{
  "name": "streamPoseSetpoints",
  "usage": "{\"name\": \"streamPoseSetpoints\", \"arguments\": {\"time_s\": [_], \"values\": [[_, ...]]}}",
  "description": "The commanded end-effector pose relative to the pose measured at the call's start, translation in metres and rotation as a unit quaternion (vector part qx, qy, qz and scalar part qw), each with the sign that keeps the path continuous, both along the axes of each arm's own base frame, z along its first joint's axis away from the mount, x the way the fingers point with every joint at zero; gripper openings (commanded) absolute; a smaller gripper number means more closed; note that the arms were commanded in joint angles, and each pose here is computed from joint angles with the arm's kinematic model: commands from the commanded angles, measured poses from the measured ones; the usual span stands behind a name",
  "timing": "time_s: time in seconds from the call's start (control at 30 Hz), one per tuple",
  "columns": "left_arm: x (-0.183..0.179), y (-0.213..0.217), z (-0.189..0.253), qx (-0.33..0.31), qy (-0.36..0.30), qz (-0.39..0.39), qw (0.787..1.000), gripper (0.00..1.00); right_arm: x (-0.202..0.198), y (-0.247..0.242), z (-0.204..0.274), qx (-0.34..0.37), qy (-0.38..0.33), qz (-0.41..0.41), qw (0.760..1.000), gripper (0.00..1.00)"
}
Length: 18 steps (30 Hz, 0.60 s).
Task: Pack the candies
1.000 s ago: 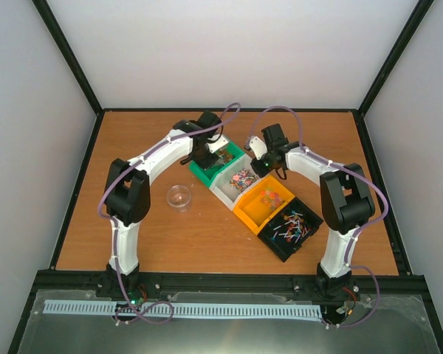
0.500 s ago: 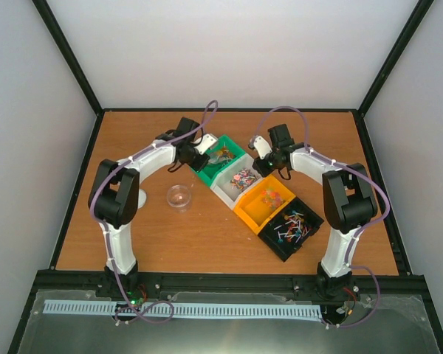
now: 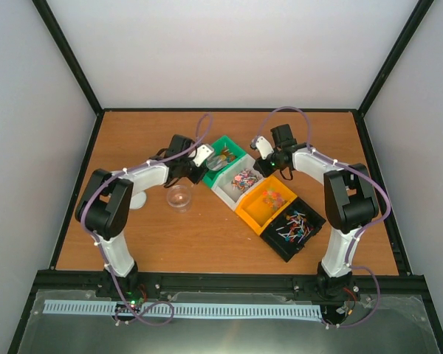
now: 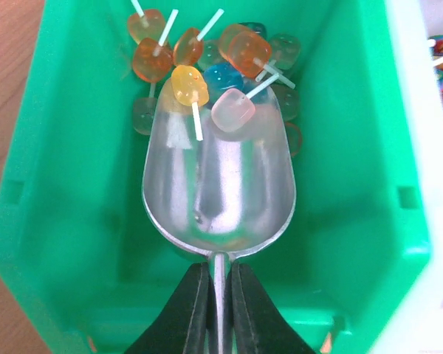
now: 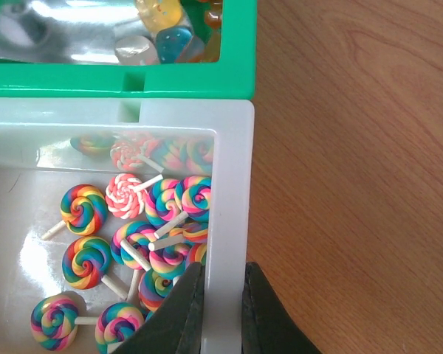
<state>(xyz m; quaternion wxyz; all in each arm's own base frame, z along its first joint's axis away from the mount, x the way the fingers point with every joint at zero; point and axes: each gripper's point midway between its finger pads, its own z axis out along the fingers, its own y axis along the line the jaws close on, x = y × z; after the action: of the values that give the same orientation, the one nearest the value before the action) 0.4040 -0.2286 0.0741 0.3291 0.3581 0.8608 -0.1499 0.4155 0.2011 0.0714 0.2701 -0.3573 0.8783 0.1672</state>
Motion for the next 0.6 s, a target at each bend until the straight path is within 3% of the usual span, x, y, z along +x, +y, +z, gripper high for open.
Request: {"name": "streamPoseSetpoints", "arguments": {"time_s": [0.0, 0.3, 0.57], "values": [[0.009, -0.008, 0.041, -0.063, -0.065, -0.001, 0.996, 0.01, -0.001, -0.004, 0.007, 0.003, -0.007, 0.006, 1.0, 0.03], [0.015, 0.02, 0.063, -0.128, -0.073, 0.03, 0.989, 0.01, 0.003, -0.012, 0.012, 0.017, -0.003, -0.002, 1.0, 0.03], [-0.005, 0.021, 0.077, -0.164, -0.091, -0.018, 0.982, 0.01, 0.005, -0.016, 0.017, 0.032, 0.001, -0.005, 0.999, 0.03]]}}
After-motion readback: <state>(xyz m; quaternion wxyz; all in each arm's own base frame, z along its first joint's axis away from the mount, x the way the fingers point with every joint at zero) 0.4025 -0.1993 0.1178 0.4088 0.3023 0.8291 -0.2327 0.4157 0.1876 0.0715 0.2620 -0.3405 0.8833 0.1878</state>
